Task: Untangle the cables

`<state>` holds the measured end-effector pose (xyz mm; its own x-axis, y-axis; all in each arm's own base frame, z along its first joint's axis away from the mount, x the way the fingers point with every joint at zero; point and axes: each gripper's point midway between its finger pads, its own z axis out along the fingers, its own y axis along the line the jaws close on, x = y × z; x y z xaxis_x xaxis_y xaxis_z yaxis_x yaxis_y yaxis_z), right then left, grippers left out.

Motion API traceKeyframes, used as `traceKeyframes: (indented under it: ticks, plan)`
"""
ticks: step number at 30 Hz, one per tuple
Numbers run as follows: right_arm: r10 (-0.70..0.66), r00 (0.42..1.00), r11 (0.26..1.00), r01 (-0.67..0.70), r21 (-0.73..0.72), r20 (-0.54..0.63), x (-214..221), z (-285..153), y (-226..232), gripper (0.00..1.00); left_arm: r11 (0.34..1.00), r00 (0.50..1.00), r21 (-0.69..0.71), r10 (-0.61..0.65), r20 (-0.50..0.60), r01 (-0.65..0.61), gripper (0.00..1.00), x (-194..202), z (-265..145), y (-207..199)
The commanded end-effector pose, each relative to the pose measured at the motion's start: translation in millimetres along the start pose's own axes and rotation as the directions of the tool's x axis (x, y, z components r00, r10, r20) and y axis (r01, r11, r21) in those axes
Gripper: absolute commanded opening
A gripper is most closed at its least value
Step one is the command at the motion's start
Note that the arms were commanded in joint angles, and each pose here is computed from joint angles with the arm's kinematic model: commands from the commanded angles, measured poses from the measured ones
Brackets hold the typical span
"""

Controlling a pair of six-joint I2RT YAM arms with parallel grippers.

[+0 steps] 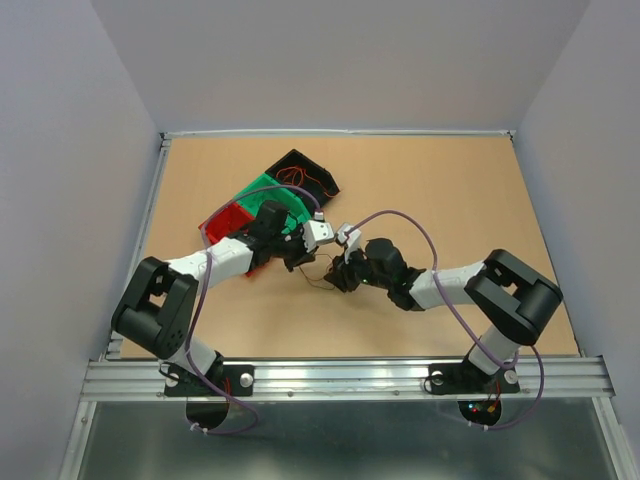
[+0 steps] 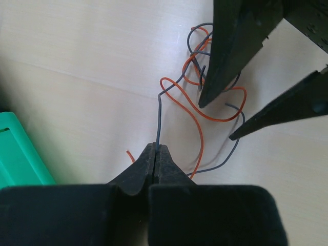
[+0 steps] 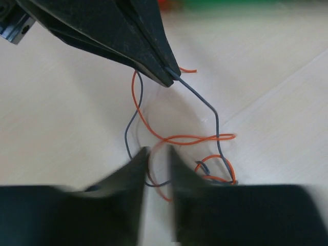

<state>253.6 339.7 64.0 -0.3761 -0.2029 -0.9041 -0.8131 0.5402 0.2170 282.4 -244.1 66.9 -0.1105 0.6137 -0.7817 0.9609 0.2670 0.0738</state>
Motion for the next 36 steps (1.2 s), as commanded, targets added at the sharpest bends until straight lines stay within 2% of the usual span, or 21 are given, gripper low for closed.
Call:
traceKeyframes:
  ticks: [1, 2, 3, 5, 7, 10, 13, 14, 16, 19, 20, 21, 23, 24, 26, 27, 28, 31, 34, 35, 36]
  plan:
    - [-0.054, 0.997, 0.998, 0.055, -0.018, 0.059, -24, 7, 5, 0.14, 1.0, 0.999, 0.019, 0.001, 0.054, -0.002, 0.0, -19, -4, 7]
    - [-0.053, 0.996, 0.998, 0.056, -0.029, 0.068, -28, 4, 7, 0.03, 1.0, 0.999, 0.016, -0.009, 0.051, 0.008, 0.0, -17, -4, 10]
    - [-0.054, 0.994, 0.997, 0.059, -0.048, 0.092, -35, -1, 12, 0.01, 1.0, 0.999, 0.022, -0.013, 0.051, 0.012, 0.0, -17, -4, 9]
    - [-0.05, 0.993, 0.994, 0.06, -0.09, 0.109, -34, -12, 22, 0.01, 1.0, 0.998, 0.021, -0.024, 0.05, 0.023, 0.0, -16, -4, 12]
    - [-0.063, 0.982, 0.984, 0.09, -0.154, 0.176, -50, -27, 39, 0.01, 0.999, 0.998, 0.02, -0.032, 0.048, 0.031, 0.0, -15, -4, 15]
    - [-0.057, 0.977, 0.98, 0.095, -0.178, 0.206, -47, -47, 47, 0.01, 0.999, 0.998, 0.005, -0.043, 0.045, 0.042, 0.0, -13, -4, 20]
    - [-0.041, 0.954, 0.987, 0.085, -0.137, 0.297, -66, -76, 48, 0.0, 0.998, 0.997, -0.013, -0.064, 0.044, 0.065, 0.0, -11, -5, 28]
    - [-0.028, 0.959, 0.988, 0.069, -0.139, 0.28, -58, -76, 48, 0.01, 0.997, 0.997, -0.017, -0.07, 0.044, 0.071, 0.0, -11, -5, 29]
    - [0.004, 0.935, 0.999, 0.012, -0.043, 0.355, -70, -95, 34, 0.01, 0.996, 0.996, -0.032, -0.081, 0.048, 0.083, 0.0, -10, -8, 35]
    - [-0.002, 0.869, 0.999, -0.02, 0.04, 0.494, -98, -130, 25, 0.0, 0.994, 0.994, -0.059, -0.086, 0.06, 0.09, 0.0, -11, -11, 41]
    - [0.014, 0.87, 0.996, -0.054, 0.068, 0.493, -87, -137, 18, 0.0, 0.994, 0.994, -0.064, -0.088, 0.063, 0.092, 0.0, -11, -12, 42]
    - [0.009, 0.816, 0.997, -0.053, 0.059, 0.579, -108, -161, 24, 0.0, 0.993, 0.994, -0.067, -0.088, 0.064, 0.092, 0.0, -11, -13, 43]
    - [0.02, 0.778, 0.993, -0.088, 0.077, 0.629, -111, -182, 21, 0.0, 0.993, 0.994, -0.073, -0.088, 0.062, 0.093, 0.0, -10, -13, 44]
    - [0.018, 0.736, 0.985, -0.13, 0.116, 0.677, -118, -203, 14, 0.01, 0.993, 0.994, -0.078, -0.087, 0.063, 0.092, 0.0, -11, -13, 45]
    - [-0.003, 0.678, 0.957, -0.211, 0.198, 0.735, -126, -230, -4, 0.01, 0.992, 0.994, -0.081, -0.089, 0.061, 0.094, 0.0, -9, -13, 45]
    - [-0.009, 0.697, 0.94, -0.24, 0.245, 0.717, -118, -234, -13, 0.01, 0.993, 0.994, -0.083, -0.084, 0.062, 0.089, 0.0, -9, -13, 45]
    - [-0.021, 0.642, 0.929, -0.271, 0.253, 0.767, -128, -257, -15, 0.01, 0.992, 0.994, -0.087, -0.087, 0.059, 0.092, 0.0, -8, -12, 46]
    - [-0.049, 0.587, 0.898, -0.329, 0.293, 0.808, -138, -284, -24, 0.01, 0.991, 0.994, -0.091, -0.09, 0.056, 0.095, 0.0, -7, -12, 47]
    - [-0.051, 0.594, 0.902, -0.317, 0.292, 0.803, -147, -284, -20, 0.01, 0.991, 0.995, -0.098, -0.087, 0.055, 0.092, 0.0, -7, -12, 48]
    - [-0.052, 0.647, 0.897, -0.306, 0.321, 0.761, -143, -268, -24, 0.01, 0.991, 0.995, -0.099, -0.083, 0.059, 0.088, 0.0, -8, -13, 48]
    - [-0.056, 0.65, 0.888, -0.315, 0.336, 0.758, -148, -267, -27, 0.01, 0.991, 0.995, -0.106, -0.078, 0.065, 0.085, 0.0, -9, -14, 49]
